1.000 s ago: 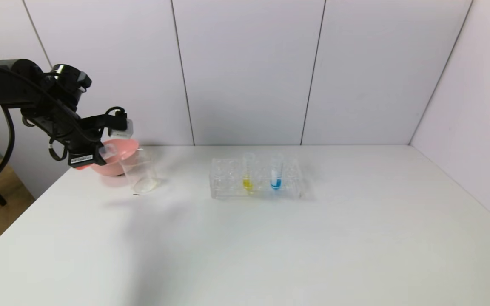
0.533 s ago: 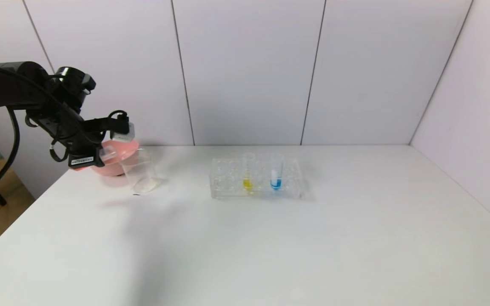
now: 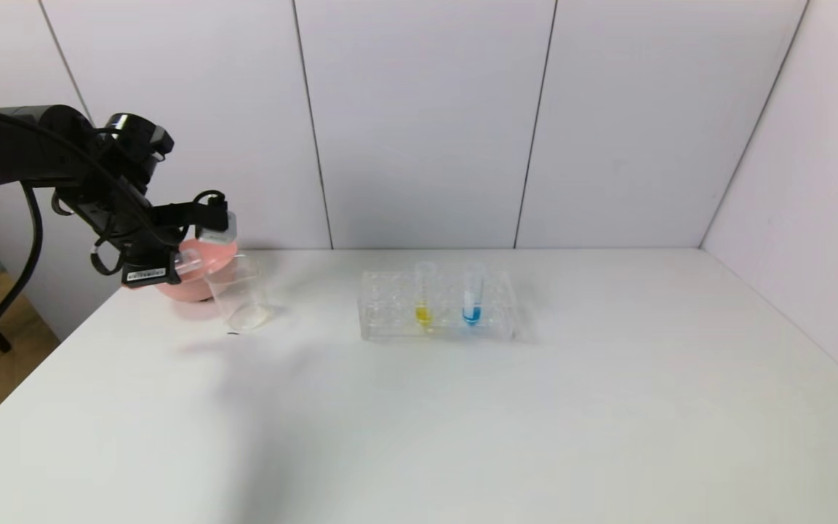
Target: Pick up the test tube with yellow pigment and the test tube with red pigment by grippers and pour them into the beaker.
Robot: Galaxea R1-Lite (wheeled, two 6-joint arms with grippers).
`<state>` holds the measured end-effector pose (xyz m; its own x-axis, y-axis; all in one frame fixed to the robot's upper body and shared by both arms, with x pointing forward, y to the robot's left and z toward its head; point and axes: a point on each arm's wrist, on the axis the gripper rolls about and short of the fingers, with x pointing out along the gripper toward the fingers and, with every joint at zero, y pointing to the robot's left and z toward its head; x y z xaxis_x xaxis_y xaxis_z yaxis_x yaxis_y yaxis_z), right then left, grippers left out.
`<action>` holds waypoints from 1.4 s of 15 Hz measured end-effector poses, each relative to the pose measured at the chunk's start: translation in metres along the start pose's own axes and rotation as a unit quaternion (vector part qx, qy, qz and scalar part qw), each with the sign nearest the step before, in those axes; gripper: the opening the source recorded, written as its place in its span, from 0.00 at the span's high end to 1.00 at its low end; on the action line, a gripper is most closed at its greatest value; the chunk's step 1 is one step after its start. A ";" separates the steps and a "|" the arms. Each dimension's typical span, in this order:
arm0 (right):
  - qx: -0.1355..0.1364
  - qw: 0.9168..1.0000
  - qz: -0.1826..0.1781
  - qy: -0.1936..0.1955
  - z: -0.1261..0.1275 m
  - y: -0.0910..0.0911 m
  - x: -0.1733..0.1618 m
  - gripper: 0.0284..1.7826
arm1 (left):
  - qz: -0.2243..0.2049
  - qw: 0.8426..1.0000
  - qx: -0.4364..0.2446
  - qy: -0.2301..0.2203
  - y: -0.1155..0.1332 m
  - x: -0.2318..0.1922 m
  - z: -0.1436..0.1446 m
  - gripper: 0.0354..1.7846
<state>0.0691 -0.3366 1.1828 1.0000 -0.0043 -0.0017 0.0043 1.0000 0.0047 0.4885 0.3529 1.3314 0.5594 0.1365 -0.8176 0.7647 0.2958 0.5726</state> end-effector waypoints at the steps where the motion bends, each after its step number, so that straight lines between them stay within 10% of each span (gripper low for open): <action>1: 0.000 1.000 0.000 0.000 0.000 0.000 0.000 0.05 | 0.001 1.000 0.000 0.004 0.000 0.000 0.000 0.76; 21: 0.000 1.000 0.000 0.000 0.000 0.000 0.000 0.05 | 0.008 0.999 0.014 0.038 -0.004 0.001 0.011 0.76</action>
<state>0.0691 -0.3366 1.1828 1.0000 -0.0038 -0.0017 0.0038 1.0000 0.0051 0.4901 0.3418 1.3289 0.5468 0.2136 -0.8095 0.7649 0.2658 0.5868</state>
